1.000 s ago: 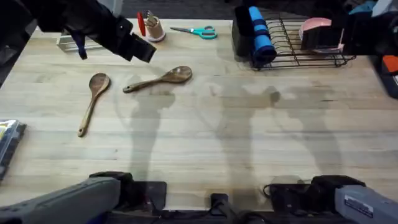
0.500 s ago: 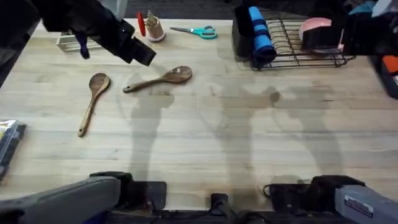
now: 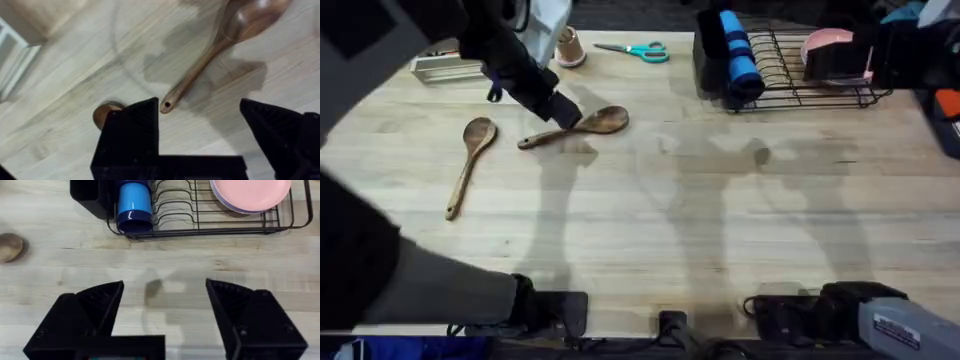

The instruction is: Pick up the spoon on the table one by one and put them onto the rack

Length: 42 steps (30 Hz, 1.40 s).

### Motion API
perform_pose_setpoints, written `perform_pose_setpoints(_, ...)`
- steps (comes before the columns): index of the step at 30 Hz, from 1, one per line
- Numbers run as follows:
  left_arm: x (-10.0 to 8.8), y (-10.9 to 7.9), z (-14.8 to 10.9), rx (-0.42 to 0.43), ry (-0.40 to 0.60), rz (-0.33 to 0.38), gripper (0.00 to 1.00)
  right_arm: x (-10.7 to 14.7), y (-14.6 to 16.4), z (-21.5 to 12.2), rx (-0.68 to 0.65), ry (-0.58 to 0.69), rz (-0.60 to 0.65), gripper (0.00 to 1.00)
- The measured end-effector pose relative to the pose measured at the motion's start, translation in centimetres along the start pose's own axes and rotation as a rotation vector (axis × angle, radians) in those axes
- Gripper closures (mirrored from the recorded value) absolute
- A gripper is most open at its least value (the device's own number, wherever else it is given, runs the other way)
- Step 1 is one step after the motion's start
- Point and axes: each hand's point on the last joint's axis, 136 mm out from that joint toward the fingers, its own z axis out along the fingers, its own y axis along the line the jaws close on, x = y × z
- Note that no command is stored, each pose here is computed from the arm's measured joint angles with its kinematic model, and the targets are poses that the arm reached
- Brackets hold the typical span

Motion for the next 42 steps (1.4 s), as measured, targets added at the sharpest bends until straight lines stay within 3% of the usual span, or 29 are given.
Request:
perform_pose_setpoints(7,0.7,-0.6,4.1,0.069,0.084,-0.001,0.007,0.0,0.0,0.0,0.0,0.0,0.0,0.005)
perform_pose_setpoints(15,0.4,-0.6,7.5,0.098,0.104,-0.003,0.007,0.0,0.0,0.0,0.0,0.0,0.0,0.005)
perform_pose_setpoints(21,-0.6,-0.6,8.4,0.107,0.068,0.005,0.007,0.0,0.0,0.0,0.0,0.0,0.0,0.005)
perform_pose_setpoints(28,-1.3,-2.3,9.9,0.165,0.065,0.112,0.008,0.0,0.0,0.0,0.0,0.0,0.0,0.005)
perform_pose_setpoints(33,-1.9,-2.5,10.0,0.169,0.057,0.187,0.008,0.0,0.0,0.0,0.0,0.0,0.0,0.005)
perform_pose_setpoints(42,-1.9,-2.7,10.2,0.189,0.072,0.211,0.008,0.0,0.0,0.0,0.0,0.0,0.0,0.005)
